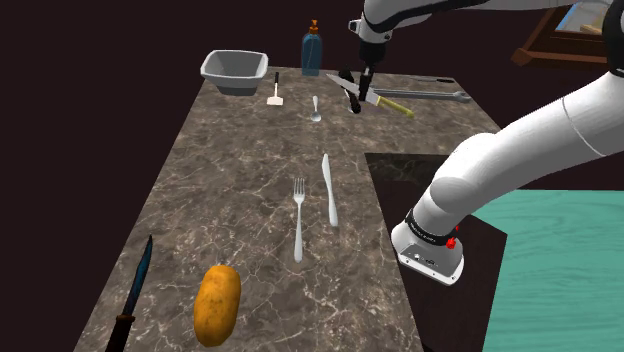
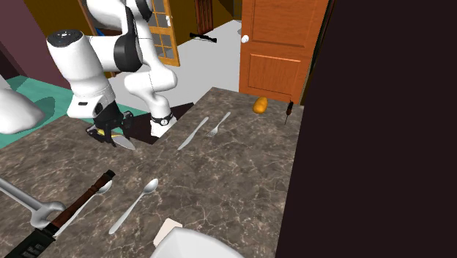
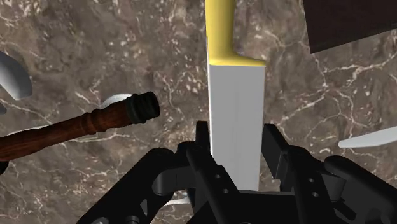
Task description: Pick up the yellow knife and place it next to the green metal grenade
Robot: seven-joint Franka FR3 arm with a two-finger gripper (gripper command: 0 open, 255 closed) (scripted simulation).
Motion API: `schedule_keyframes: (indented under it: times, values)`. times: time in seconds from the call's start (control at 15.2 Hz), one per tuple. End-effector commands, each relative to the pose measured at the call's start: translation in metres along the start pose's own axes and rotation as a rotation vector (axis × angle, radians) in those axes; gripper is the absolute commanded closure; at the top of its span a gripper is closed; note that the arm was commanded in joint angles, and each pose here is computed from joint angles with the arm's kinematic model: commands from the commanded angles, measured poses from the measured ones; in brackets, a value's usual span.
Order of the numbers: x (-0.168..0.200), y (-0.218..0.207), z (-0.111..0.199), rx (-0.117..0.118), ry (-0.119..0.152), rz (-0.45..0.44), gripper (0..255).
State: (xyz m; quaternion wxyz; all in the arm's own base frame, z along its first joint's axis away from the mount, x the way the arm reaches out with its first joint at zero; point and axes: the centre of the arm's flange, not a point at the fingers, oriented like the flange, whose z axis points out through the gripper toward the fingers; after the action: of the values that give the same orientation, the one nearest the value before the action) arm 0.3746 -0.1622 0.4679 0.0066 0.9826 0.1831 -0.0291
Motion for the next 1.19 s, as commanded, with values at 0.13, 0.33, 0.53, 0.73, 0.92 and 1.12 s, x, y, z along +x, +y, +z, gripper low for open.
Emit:
schedule_keyframes:
  times: [0.13, 0.33, 0.53, 0.73, 0.92, 1.12]
  values:
    - [-0.049, 0.021, 0.005, 0.0, 0.0, -0.002, 255]
    - [-0.085, 0.038, 0.007, 0.0, 0.0, -0.002, 255]
    - [-0.121, 0.054, 0.009, 0.0, 0.0, -0.002, 255]
    - [-0.157, 0.07, 0.011, 0.0, 0.0, -0.002, 255]
    - [-0.193, 0.086, 0.014, 0.0, 0.0, -0.002, 255]
    - [-0.229, 0.103, 0.016, 0.0, 0.0, -0.002, 255]
